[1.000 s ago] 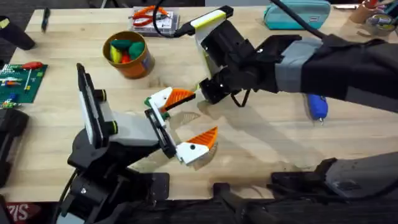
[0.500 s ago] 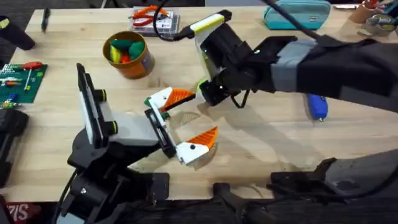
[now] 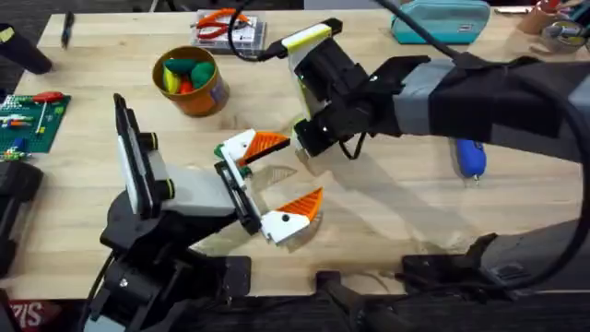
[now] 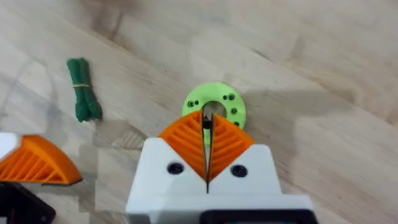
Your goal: Pick up the gripper from the table and insert it into the empty holder that is missing its gripper. Then pick up a screw, insert it into the mounting hole, and use the screwdriver to tighten it. Finally, clean up the table by picking up the vegetable and placing it into the bucket.
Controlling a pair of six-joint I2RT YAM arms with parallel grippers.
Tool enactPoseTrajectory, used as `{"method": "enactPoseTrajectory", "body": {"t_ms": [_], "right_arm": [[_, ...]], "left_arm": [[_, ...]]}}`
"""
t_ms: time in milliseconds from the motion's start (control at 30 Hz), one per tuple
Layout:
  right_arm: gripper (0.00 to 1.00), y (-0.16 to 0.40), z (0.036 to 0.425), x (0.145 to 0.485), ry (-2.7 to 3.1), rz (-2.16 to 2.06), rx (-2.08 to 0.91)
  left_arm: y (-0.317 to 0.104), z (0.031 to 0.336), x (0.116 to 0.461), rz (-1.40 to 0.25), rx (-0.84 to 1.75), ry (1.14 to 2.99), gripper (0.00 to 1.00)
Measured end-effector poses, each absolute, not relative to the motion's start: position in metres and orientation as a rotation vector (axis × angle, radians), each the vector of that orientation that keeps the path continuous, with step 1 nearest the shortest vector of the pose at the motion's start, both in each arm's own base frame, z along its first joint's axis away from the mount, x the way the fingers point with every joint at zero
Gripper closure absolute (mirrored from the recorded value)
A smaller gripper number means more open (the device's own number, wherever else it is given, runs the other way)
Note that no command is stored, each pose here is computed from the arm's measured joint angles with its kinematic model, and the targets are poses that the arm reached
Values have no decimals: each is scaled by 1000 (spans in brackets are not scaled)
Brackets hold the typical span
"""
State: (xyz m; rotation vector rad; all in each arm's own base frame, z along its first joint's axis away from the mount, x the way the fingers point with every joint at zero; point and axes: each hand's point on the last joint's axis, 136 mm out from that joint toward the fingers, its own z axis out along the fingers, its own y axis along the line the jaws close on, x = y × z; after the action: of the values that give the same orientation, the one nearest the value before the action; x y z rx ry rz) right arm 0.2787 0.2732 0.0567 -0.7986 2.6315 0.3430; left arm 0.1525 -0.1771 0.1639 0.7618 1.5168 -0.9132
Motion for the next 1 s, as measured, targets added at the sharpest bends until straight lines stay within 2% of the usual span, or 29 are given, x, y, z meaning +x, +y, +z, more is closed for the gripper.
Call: {"method": "enactPoseTrajectory", "body": {"t_ms": [433, 600, 1000], "right_arm": [[994, 270, 57, 281, 2640, 349, -783], [995, 253, 66, 282, 2688, 322, -745], [995, 223, 173, 308, 2459, 400, -562]], "left_arm": [[-177, 164, 152, -913, 762, 1517, 18], [-177, 164, 152, -913, 762, 1517, 18], [-177, 164, 152, -913, 762, 1517, 18]]}}
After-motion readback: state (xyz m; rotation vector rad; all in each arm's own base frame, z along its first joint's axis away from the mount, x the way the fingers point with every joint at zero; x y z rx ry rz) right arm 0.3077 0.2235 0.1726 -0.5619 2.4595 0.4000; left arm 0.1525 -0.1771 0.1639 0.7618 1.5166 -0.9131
